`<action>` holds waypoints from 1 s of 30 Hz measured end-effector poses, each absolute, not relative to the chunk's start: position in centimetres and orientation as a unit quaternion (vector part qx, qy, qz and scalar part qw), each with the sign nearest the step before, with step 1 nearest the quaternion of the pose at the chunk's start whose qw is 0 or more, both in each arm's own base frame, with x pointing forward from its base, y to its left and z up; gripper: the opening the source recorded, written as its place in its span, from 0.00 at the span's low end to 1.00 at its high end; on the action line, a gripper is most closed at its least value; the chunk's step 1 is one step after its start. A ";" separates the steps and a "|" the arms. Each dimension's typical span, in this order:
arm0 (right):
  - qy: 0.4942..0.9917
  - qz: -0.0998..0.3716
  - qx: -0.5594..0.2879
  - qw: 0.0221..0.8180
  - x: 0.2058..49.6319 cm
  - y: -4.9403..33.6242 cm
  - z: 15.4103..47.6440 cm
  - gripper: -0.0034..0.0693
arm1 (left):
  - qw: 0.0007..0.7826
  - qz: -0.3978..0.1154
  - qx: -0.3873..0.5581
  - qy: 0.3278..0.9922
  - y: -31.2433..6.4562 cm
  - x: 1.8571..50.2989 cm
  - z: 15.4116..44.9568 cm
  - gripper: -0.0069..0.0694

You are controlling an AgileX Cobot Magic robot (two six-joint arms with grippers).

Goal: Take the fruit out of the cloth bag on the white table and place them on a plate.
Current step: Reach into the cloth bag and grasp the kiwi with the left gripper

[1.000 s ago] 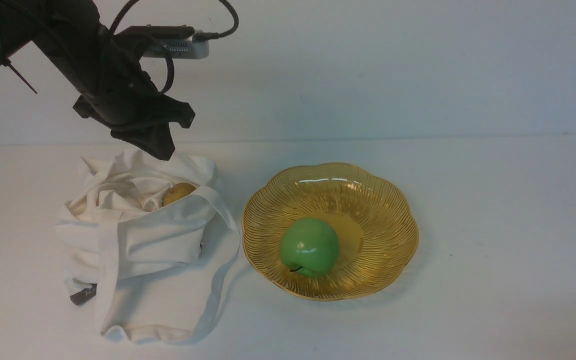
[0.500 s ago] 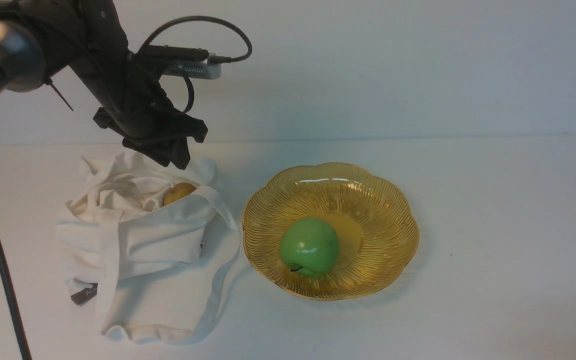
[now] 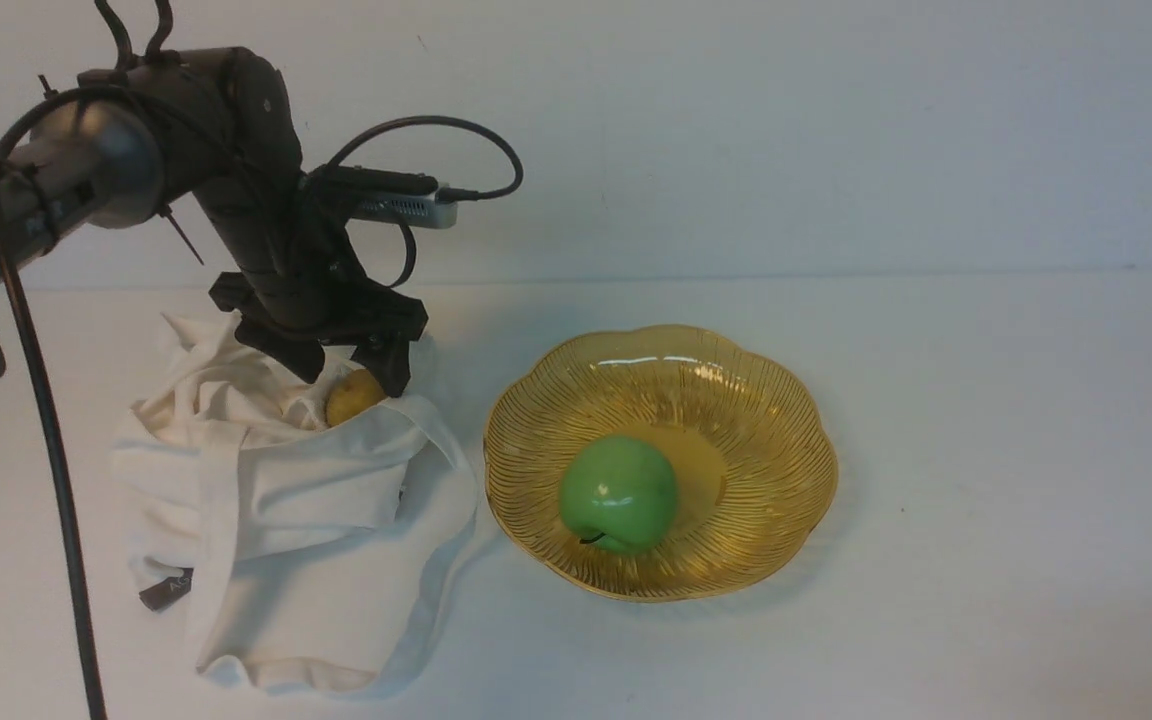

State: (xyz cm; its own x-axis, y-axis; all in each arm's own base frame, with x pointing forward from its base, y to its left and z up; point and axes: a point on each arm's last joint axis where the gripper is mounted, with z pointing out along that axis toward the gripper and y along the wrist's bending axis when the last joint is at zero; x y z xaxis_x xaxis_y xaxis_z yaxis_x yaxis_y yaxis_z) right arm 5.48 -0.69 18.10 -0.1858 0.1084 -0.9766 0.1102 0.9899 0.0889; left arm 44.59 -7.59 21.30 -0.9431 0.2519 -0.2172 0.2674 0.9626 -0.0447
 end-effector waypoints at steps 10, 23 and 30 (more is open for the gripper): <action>0.770 -0.001 0.071 0.634 5.5 -0.7 18.1 0.03 | 0.084 -0.024 0.113 0.990 -7.3 44.6 20.5 0.81; 0.770 -0.001 0.071 0.634 5.5 -0.7 18.1 0.03 | 0.103 -0.016 0.175 0.979 -9.4 44.7 21.6 0.81; 0.770 -0.001 0.071 0.634 5.5 -0.7 18.1 0.03 | 0.102 0.018 0.197 0.975 -9.8 44.6 21.6 0.81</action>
State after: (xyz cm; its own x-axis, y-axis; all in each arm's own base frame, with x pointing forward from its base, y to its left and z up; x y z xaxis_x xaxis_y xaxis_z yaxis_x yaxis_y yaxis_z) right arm 5.48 -0.69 18.10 -0.1858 0.1084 -0.9766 0.1102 0.9899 0.0889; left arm 44.64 -9.80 21.57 -0.9018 0.3876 -0.1910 0.3802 0.9218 0.0756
